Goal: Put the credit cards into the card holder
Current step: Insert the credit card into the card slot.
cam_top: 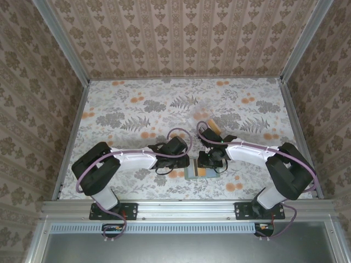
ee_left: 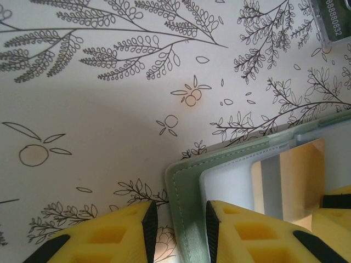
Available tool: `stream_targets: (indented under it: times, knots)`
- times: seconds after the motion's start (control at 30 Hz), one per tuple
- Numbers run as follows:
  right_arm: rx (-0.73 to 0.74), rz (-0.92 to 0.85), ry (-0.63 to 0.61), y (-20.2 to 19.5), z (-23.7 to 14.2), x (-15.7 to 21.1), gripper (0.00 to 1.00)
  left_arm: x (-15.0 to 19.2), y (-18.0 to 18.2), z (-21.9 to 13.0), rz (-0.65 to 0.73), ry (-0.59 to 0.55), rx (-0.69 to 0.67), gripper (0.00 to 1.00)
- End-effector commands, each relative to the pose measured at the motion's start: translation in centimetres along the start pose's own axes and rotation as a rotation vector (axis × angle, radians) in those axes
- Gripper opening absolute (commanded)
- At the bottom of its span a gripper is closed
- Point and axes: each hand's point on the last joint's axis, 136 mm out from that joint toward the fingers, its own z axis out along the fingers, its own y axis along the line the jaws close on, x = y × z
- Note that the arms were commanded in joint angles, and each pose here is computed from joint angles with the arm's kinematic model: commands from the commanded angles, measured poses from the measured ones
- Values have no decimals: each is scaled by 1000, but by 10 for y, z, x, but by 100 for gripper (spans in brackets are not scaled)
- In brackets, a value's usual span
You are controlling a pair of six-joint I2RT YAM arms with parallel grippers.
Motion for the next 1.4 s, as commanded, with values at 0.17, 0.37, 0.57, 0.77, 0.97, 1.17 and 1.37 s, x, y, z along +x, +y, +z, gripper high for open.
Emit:
stream_targets:
  times: [0.17,0.37,0.57,0.77,0.97,1.17,1.37]
  knots:
    - [58,-5,-35,-9,-16,0,31,4,-4,6,-4,21,11,32]
    - [38,7,-7,-7,-4,3,31,4,-4,6,-4,21,13,31]
    - [9,4,10,0,2,4,30,5,-3,7,-6,22,12,30]
    - [-35,-5,11,10,3,3,29,5,-4,7,-7,23,16,29]
    - [-117,3,23,27,6,1,29,5,-3,7,-14,19,14,29]
    - [-151,28,23,35,5,0,28,6,-2,6,-19,15,11,29]
    - [18,26,-59,3,-13,-6,30,5,1,5,-27,7,0,30]
